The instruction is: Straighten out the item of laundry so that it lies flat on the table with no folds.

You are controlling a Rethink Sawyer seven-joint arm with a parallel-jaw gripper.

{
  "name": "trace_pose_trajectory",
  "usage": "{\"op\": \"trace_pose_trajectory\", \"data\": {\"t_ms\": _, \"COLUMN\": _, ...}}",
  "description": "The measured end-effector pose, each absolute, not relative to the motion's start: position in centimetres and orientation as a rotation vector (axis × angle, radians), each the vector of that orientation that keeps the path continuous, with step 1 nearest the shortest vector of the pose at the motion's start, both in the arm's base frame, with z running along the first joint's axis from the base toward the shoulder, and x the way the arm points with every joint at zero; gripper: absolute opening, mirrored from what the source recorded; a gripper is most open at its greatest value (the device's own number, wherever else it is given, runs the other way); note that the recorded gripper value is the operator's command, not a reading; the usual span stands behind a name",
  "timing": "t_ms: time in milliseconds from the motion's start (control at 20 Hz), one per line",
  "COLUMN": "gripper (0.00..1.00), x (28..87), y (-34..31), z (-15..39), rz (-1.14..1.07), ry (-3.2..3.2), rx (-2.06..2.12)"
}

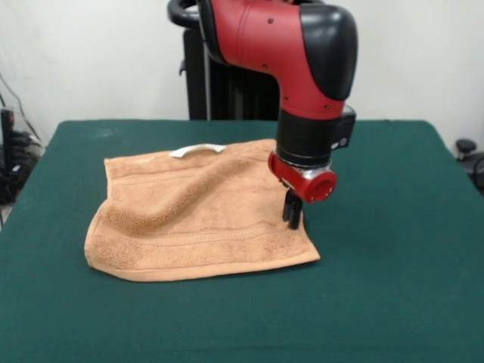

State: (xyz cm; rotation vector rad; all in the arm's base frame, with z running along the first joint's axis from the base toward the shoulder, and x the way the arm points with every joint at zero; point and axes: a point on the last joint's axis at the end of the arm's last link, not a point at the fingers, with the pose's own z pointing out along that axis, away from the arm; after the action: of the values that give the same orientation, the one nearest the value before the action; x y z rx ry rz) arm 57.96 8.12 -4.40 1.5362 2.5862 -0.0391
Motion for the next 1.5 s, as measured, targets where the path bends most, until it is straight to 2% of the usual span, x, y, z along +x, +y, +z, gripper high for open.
{"op": "trace_pose_trajectory", "data": {"t_ms": 1500, "gripper": 0.00, "x": 58.1, "y": 8.7, "z": -4.2, "rz": 0.081, "ry": 2.552, "rx": 1.704}}
